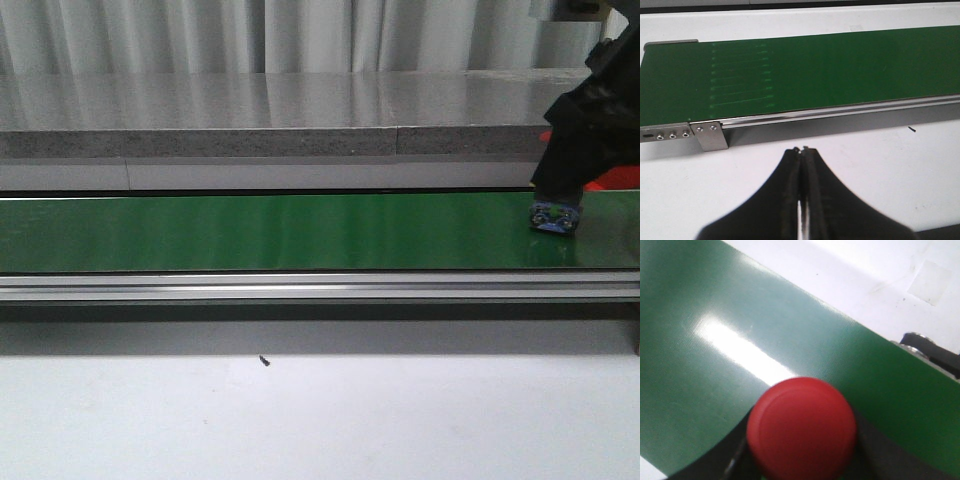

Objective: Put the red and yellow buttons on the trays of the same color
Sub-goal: 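Lower the right gripper onto the red button on the belt and grasp, then carry the red button into the red tray and open the right gripper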

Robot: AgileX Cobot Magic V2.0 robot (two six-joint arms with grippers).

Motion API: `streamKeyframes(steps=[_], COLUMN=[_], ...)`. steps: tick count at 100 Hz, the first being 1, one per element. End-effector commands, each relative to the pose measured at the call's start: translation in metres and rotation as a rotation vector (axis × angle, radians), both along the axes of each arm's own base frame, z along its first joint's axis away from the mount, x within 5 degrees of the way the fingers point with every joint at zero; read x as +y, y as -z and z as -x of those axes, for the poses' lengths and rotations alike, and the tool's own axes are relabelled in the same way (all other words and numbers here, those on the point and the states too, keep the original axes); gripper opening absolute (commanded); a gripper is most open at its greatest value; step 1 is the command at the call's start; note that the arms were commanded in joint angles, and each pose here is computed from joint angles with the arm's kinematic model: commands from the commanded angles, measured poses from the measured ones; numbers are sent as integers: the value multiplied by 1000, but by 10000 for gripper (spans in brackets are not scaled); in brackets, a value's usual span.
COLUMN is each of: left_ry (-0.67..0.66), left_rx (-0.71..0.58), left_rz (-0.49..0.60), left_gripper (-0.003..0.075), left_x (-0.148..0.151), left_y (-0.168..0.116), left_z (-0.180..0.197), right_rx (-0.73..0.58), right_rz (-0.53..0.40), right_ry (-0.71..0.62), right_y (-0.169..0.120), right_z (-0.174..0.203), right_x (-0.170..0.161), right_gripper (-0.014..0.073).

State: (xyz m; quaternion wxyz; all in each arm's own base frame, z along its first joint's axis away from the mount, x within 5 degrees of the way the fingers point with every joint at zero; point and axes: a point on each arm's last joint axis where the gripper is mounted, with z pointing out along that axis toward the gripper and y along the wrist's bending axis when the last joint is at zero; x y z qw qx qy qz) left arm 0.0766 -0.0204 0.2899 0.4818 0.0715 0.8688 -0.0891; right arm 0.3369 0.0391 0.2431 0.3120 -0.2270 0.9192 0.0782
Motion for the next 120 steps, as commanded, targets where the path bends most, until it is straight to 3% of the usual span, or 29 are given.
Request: streamKeyframes(steps=[1,31,54,68,92,120], left_ry=[-10,-10,-10,-10,-10,-10], left_rx=[-86,-86,-86,-86,-86,-86], left_rz=[35,35,35,35,35,35], left_gripper=[-20,-20,-20,-20,-20,-20], left_x=[-1,-1,-1,-1,-1,-1], left_y=[-14,-14,-14,-14,-14,-14], left_z=[-3,-3,-3,-3,-3,-3], right_rx=[-133,-318,-351,-373,-364,-322], right_rz=[-12,-14,-84,-73,-49,-80], right_ry=[34,223,445,545,687,774], right_y=[-28,-67,-82,-87,-67,-35], right_z=[-3,4,10,17,14,-6], right_x=[-2,-48,-110,-142,-184,-207], right_gripper=[83,78,78,78,78,78])
